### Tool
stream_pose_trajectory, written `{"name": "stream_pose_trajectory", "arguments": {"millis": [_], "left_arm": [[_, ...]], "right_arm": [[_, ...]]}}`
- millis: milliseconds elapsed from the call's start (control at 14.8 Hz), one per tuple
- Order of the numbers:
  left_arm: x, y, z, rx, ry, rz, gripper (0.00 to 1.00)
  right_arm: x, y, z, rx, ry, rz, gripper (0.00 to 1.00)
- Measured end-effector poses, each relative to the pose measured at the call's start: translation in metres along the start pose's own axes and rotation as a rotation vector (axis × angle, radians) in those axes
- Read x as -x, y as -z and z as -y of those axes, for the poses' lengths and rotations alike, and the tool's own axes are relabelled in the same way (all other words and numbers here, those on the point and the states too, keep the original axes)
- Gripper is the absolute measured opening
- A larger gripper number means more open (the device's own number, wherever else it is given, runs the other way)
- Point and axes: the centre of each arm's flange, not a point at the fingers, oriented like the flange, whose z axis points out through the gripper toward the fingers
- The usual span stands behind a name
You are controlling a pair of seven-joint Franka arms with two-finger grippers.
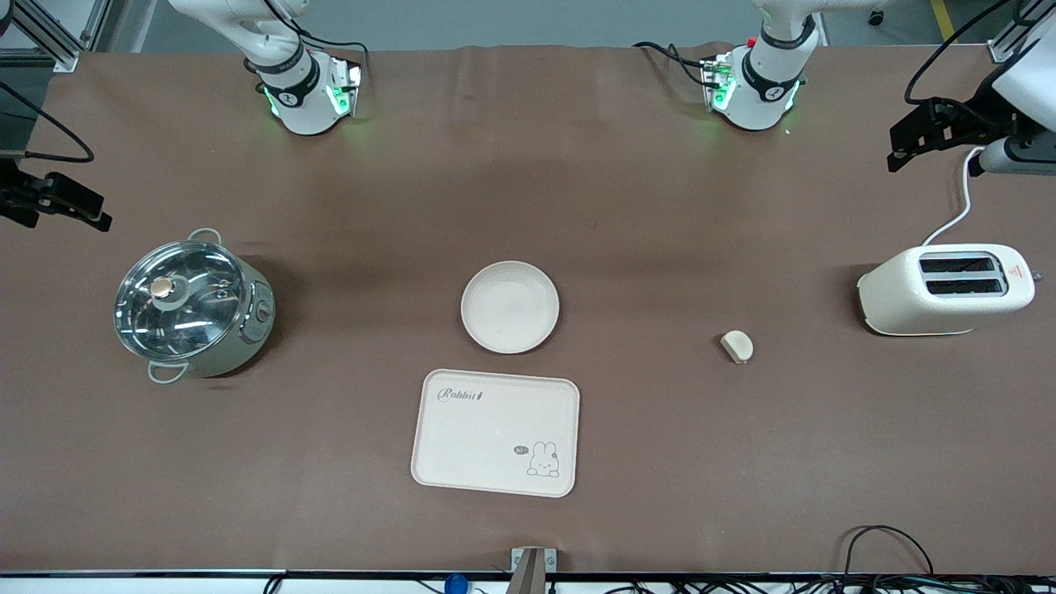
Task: Place bun in plate and plate on tray
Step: 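Reach the left gripper to the bun while the right gripper reaches the plate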
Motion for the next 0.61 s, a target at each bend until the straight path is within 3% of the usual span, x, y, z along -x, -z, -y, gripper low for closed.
{"name": "stream_pose_trajectory", "arguments": {"millis": [339,610], "left_arm": [[-0.011,-0.012,0.002,0.004,0.002,0.016,1.0],[-0.054,-0.054,0.004,0.016,0.036,0.047,1.0]], "right_arm": [[0.0,0.0,0.0,0.0,0.0,-0.001,1.0],[-0.003,0.001,0.003,-0.016,0.002,-0.02,1.0]]}}
